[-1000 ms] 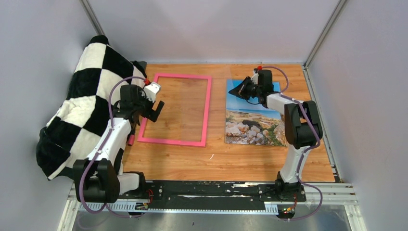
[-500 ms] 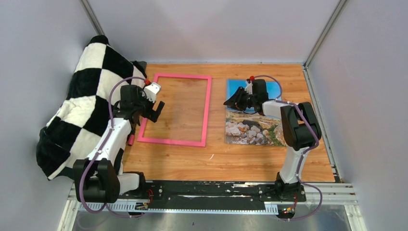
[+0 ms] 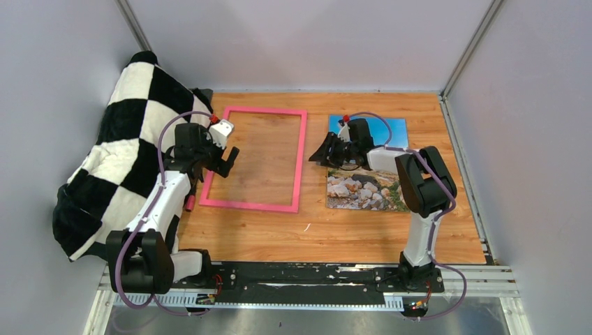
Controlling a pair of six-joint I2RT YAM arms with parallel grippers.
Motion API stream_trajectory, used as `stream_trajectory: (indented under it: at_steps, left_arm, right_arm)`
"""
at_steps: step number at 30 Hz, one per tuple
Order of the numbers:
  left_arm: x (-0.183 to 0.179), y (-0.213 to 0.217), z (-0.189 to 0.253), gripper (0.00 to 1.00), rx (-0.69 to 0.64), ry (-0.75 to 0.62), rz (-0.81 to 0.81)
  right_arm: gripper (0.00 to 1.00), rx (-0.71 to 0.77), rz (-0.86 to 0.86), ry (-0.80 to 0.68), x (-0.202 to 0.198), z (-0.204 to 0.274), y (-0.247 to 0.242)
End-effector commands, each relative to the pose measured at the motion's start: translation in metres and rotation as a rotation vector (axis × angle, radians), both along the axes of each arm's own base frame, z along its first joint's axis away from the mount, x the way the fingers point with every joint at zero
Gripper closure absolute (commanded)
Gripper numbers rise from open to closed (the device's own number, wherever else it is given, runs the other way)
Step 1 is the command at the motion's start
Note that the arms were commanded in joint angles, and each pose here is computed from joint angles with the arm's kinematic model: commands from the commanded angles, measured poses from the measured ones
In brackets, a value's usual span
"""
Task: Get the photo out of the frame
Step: Place the photo frame item at the center of the board.
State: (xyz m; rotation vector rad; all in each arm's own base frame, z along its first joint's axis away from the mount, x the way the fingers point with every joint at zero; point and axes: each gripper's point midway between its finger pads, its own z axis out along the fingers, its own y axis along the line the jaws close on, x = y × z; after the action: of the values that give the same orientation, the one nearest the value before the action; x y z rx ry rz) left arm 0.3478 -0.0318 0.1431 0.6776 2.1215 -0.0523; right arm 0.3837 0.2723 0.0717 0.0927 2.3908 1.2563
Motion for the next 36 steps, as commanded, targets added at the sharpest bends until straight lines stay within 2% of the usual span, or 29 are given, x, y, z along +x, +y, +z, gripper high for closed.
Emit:
stream_trajectory:
  at_steps: [1,11,13,20,24,27,31,36]
  left_arm:
    - [-0.001,-0.003,-0.007,0.0,-0.018,0.014,-0.012]
    - [-0.002,-0.004,-0.007,0.0,-0.022,0.016,-0.02]
    - [-0.002,-0.004,-0.007,0.0,-0.023,0.017,-0.02]
    - [-0.002,-0.005,-0.009,0.0,-0.025,0.024,-0.024]
    - [-0.002,-0.006,-0.007,0.0,-0.028,0.021,-0.026]
    - [-0.002,-0.005,-0.009,0.0,-0.025,0.025,-0.02]
    - [-0.001,-0.006,-0.009,0.0,-0.034,0.031,-0.024]
    - [0.001,-0.011,-0.003,0.0,-0.059,0.029,-0.037]
  right_arm:
    - [0.53,-0.021,0.047,-0.003,0.004,-0.004,0.02]
    - [0.45,-0.136,0.147,-0.042,0.022,-0.007,0.051]
    - [0.43,-0.192,0.185,-0.016,0.019,-0.014,0.051]
    - [0.35,-0.238,0.251,-0.038,0.01,-0.011,0.063]
    - [0.29,-0.417,0.237,-0.128,0.023,-0.004,0.037]
    - [0.18,-0.523,0.257,-0.183,0.024,0.007,0.017]
    - [0.01,-0.583,0.308,-0.221,0.018,0.025,-0.001]
    - [0.0,-0.546,0.32,-0.261,0.015,0.048,-0.038]
